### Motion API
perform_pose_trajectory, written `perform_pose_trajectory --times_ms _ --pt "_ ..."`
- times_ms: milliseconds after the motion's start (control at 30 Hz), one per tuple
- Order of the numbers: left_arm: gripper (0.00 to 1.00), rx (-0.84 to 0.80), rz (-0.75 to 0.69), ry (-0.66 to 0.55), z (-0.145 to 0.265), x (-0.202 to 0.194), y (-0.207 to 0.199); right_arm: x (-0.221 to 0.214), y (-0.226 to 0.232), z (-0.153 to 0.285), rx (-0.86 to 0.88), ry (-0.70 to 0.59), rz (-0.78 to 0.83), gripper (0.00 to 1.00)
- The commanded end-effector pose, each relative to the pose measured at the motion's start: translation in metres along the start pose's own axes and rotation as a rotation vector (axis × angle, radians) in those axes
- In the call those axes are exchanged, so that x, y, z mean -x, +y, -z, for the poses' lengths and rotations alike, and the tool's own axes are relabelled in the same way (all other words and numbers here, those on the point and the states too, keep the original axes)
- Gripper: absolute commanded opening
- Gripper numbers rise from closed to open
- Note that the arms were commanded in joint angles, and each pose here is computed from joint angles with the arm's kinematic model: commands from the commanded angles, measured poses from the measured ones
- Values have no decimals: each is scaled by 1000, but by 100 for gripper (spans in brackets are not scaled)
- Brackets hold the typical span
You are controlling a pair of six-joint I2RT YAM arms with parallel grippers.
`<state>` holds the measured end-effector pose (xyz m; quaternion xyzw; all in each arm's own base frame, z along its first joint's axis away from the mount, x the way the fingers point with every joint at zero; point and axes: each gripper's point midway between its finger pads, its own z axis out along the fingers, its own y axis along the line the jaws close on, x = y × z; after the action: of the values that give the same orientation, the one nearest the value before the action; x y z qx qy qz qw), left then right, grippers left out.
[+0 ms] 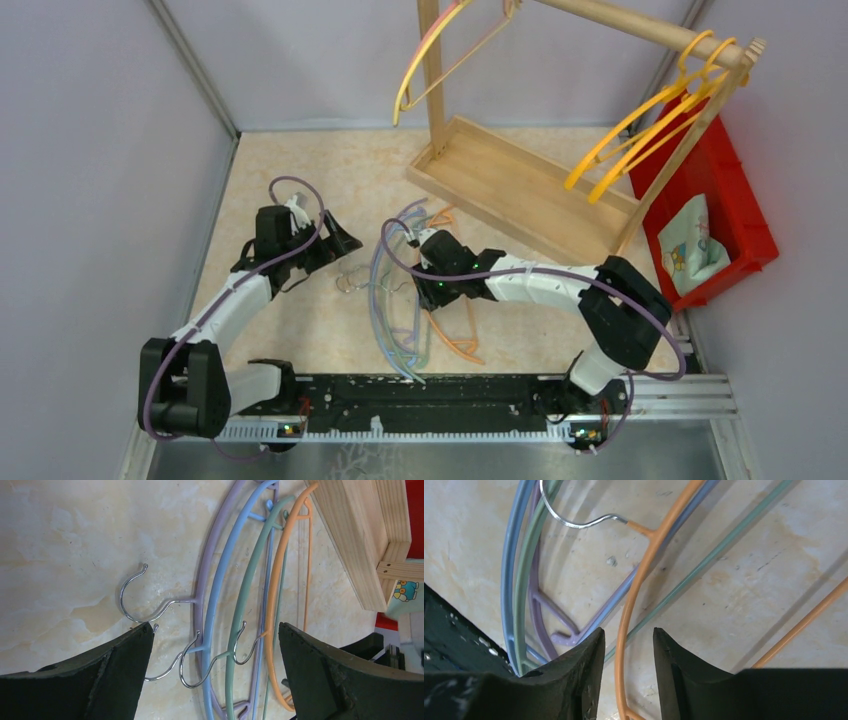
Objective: Organize the hangers
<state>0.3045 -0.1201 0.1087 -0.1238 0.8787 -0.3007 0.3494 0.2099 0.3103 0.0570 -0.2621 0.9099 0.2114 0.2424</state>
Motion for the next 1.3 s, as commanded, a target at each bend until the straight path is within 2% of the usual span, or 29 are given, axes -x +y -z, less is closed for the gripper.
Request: perform_pose_trajectory --times_ms 0,200,500,733,867,1033,1267 --pt "100 -6 -3 -11 3 2 0 7 19 20 34 -22 81 43" --pt "100 2 2 10 1 -8 6 -21 12 2 30 62 76 45" --pt "99 24 -8 -3 7 -12 11 -46 7 -27 37 142 65 41" --pt "100 35 -5 -7 12 -16 14 -51 6 -25 41 151 65 15" --pt "100 29 -6 -22 14 -13 12 -29 14 9 49 93 66 3" --pt "100 20 -7 -27 14 -10 9 17 25 77 38 -16 83 0" --pt "100 -5 -8 -36 8 -3 3 66 31 157 127 -219 -66 0"
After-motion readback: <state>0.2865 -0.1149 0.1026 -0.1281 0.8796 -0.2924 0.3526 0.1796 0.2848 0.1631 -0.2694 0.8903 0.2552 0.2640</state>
